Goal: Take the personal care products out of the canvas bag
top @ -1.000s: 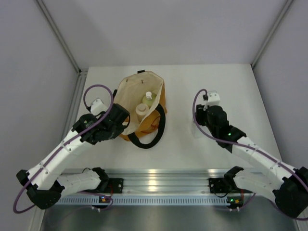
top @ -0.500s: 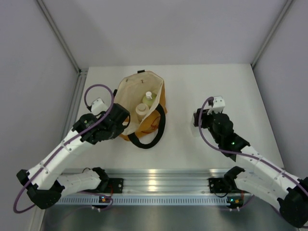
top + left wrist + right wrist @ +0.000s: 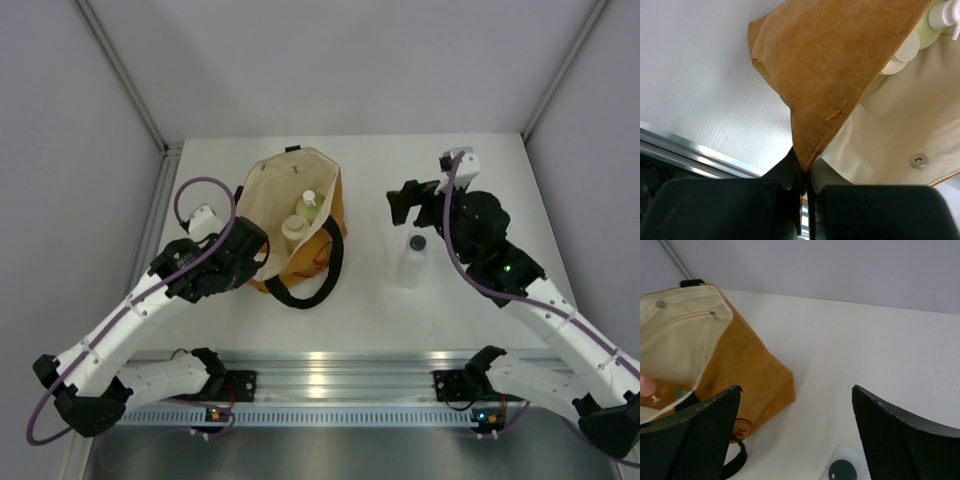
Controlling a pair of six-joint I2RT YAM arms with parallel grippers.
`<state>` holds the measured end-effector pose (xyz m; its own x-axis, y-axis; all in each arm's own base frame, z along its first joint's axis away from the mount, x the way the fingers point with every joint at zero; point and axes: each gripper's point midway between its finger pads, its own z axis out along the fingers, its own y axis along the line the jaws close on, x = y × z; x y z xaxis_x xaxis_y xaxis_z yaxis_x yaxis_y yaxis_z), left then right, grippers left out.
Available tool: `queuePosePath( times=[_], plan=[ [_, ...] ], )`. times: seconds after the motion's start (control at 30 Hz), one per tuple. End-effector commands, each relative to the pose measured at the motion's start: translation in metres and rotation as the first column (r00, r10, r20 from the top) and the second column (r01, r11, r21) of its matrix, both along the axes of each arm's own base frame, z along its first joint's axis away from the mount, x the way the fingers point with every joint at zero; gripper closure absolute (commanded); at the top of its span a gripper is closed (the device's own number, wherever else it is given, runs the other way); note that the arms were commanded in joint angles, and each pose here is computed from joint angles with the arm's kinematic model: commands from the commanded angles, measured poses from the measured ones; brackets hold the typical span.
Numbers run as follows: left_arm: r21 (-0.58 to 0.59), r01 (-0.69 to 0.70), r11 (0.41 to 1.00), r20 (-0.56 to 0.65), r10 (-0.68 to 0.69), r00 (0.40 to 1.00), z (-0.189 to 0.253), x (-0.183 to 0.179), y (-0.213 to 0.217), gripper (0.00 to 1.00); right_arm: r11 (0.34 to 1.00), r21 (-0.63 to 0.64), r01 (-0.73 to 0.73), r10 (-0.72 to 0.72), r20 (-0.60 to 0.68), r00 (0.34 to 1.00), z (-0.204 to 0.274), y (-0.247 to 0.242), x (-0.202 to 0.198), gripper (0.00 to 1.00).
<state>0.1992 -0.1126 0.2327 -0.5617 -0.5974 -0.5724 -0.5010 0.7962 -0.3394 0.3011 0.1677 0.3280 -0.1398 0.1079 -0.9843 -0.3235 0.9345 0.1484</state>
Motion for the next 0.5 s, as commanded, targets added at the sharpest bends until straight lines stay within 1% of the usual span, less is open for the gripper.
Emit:
queuePosePath(
  times=[0.0,0.03,0.07,0.1,0.13,0.17,0.2,0.23,0.27,0.3,0.4,0.43,0.47],
  plan=[
    [-0.024,-0.048,0.999,0.062,0.050,0.997,0.004,0.007,0.004,1.00,0.979,0.018,-0.201,0.202,-0.119,0.972,0.003,0.059,-0.020,0.11],
    [-0.033,-0.058,0.998,0.062,0.060,0.996,0.003,0.007,0.004,1.00,0.973,0.029,-0.231,0.233,-0.134,0.963,0.006,0.072,-0.023,0.12],
    [-0.042,-0.060,0.997,0.065,0.063,0.996,0.004,0.007,0.003,1.00,0.962,0.060,-0.265,0.271,-0.125,0.955,0.021,0.087,-0.027,0.12],
    [-0.047,-0.061,0.997,0.068,0.064,0.996,0.003,0.007,0.003,1.00,0.953,0.067,-0.296,0.302,-0.137,0.943,0.020,0.101,-0.031,0.13],
    [-0.055,-0.069,0.996,0.061,0.073,0.996,0.000,0.007,0.002,1.00,0.934,0.065,-0.352,0.358,-0.159,0.920,0.011,0.129,-0.037,0.14],
    [-0.058,-0.073,0.996,0.054,0.076,0.996,-0.002,0.006,0.002,1.00,0.919,0.081,-0.385,0.393,-0.147,0.908,0.022,0.144,-0.041,0.16],
    [-0.064,-0.075,0.995,0.046,0.078,0.996,-0.003,0.005,0.001,1.00,0.901,0.058,-0.430,0.433,-0.186,0.882,0.006,0.171,-0.046,0.17],
    [-0.072,-0.082,0.994,0.038,0.085,0.996,-0.006,0.004,0.000,1.00,0.890,0.046,-0.454,0.454,-0.190,0.871,0.005,0.184,-0.049,0.17],
    [-0.080,-0.086,0.993,0.031,0.088,0.996,-0.007,0.003,-0.001,1.00,0.875,0.057,-0.480,0.482,-0.166,0.860,0.019,0.198,-0.051,0.18],
    [-0.089,-0.092,0.992,0.026,0.095,0.995,-0.008,0.003,-0.002,1.00,0.861,0.047,-0.506,0.506,-0.176,0.845,0.016,0.220,-0.052,0.19],
    [-0.094,-0.095,0.991,0.021,0.097,0.995,-0.009,0.003,-0.003,1.00,0.847,0.031,-0.531,0.526,-0.200,0.827,0.004,0.249,-0.051,0.22],
    [-0.094,-0.098,0.991,0.019,0.100,0.995,-0.009,0.003,-0.004,1.00,0.846,0.020,-0.533,0.522,-0.234,0.820,-0.013,0.262,-0.046,0.23],
    [-0.099,-0.098,0.990,0.020,0.101,0.995,-0.008,0.004,-0.004,1.00,0.841,0.028,-0.540,0.531,-0.230,0.816,-0.009,0.269,-0.044,0.24]
  ],
)
